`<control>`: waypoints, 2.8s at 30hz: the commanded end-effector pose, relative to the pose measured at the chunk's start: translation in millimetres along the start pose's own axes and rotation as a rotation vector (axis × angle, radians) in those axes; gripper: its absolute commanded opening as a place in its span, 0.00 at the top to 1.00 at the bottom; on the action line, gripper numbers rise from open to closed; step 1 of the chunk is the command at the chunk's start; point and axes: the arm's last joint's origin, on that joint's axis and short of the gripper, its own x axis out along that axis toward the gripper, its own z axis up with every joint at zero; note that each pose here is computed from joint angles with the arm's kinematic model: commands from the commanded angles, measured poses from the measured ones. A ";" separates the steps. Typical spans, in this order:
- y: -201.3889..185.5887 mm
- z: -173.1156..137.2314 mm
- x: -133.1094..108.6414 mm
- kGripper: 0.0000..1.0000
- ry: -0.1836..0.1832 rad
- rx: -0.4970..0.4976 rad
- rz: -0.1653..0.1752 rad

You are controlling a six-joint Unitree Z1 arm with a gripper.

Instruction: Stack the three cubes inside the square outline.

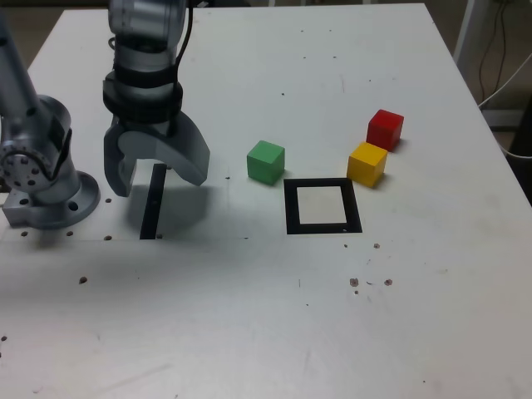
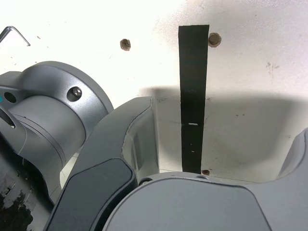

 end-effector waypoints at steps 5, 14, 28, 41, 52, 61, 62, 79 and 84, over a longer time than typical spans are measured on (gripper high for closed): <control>0.1 -1.0 -1.2 0.01 -0.005 0.001 0.000; 0.1 -1.2 -1.3 0.01 -0.004 0.001 0.000; 0.5 3.1 -4.9 0.01 0.002 0.001 0.003; 0.9 42.5 -46.9 0.01 -0.005 0.016 0.024; -1.4 90.5 -85.7 0.01 -0.034 0.048 0.034; 0.7 129.3 -112.8 0.01 -0.047 0.071 0.061; 1.0 134.9 -114.9 0.01 -0.049 0.076 0.063; 18.0 194.3 -132.5 0.01 -0.065 0.141 0.073; 33.8 211.2 -132.8 0.01 -0.071 0.163 0.069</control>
